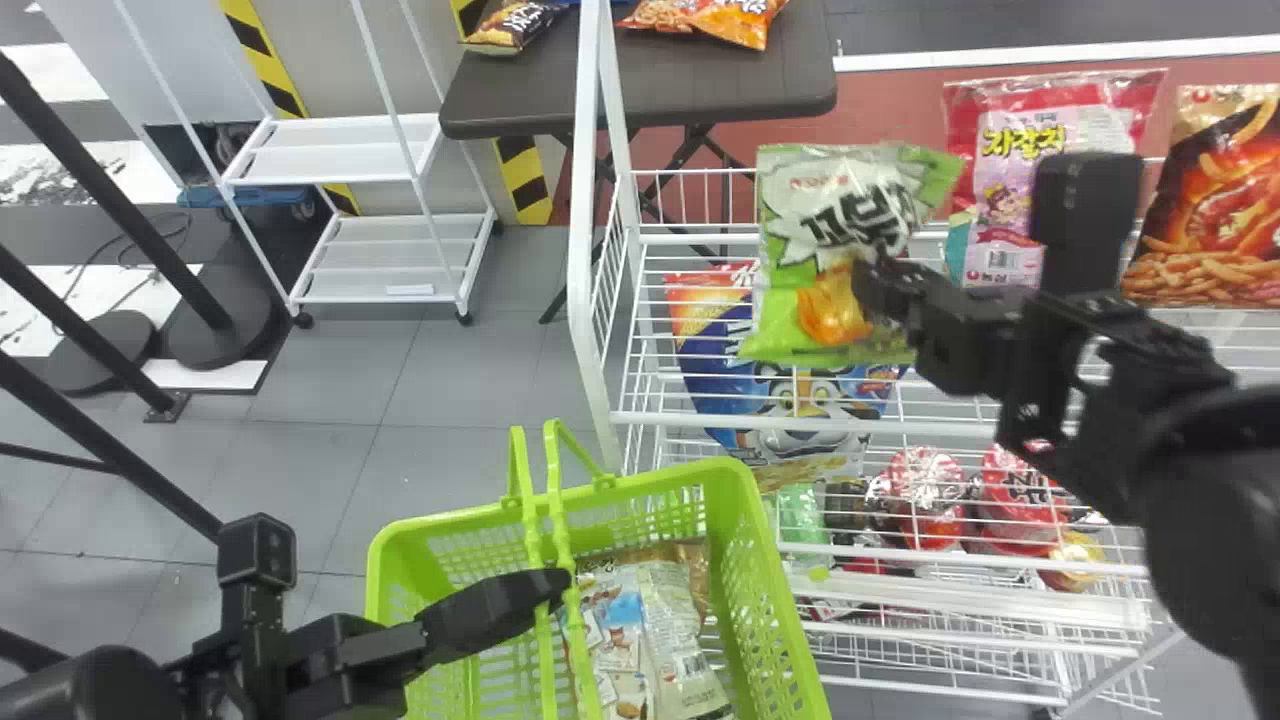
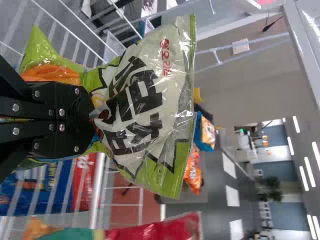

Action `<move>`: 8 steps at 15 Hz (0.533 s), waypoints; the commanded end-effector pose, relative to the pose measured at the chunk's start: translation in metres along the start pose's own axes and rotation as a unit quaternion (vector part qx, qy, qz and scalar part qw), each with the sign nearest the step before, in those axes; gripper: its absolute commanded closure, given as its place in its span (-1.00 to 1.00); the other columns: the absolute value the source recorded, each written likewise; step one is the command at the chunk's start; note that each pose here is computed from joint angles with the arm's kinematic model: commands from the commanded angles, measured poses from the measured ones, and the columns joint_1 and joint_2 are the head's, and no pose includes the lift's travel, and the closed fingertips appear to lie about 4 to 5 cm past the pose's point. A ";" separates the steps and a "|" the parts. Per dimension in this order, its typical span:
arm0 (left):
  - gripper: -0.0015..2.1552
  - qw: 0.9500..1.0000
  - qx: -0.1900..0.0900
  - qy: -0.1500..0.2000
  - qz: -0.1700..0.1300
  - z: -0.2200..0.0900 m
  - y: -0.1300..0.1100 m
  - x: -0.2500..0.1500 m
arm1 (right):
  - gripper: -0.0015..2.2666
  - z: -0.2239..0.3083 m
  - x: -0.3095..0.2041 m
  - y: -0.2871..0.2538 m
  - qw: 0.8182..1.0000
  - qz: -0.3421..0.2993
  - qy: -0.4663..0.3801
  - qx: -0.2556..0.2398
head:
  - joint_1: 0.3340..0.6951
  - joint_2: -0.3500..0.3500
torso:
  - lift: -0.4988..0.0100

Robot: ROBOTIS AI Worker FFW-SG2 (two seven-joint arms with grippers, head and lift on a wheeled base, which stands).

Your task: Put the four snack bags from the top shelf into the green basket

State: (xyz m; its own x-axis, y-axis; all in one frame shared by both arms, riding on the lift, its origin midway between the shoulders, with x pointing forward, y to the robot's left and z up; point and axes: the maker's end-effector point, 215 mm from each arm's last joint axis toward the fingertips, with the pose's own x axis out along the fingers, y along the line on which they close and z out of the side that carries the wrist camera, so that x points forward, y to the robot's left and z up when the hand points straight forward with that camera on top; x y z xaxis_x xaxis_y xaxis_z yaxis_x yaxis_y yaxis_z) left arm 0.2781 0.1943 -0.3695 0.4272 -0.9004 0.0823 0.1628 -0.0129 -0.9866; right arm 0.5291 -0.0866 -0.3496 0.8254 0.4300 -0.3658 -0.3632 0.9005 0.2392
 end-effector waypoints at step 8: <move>0.99 1.000 0.000 0.001 -0.008 0.000 -0.004 0.004 | 0.99 -0.107 -0.113 0.110 0.971 0.136 0.182 0.069 | 1.00 0.62 | 0.96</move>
State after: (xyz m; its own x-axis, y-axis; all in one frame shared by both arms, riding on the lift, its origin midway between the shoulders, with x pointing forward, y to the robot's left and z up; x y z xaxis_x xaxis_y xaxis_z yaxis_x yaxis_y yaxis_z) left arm 0.2798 0.1916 -0.3685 0.4241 -0.9015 0.0861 0.1667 -0.0158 -0.9859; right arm 0.3671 -0.0452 -0.3723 0.5478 0.6300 -0.5504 -0.4478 0.7766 0.4432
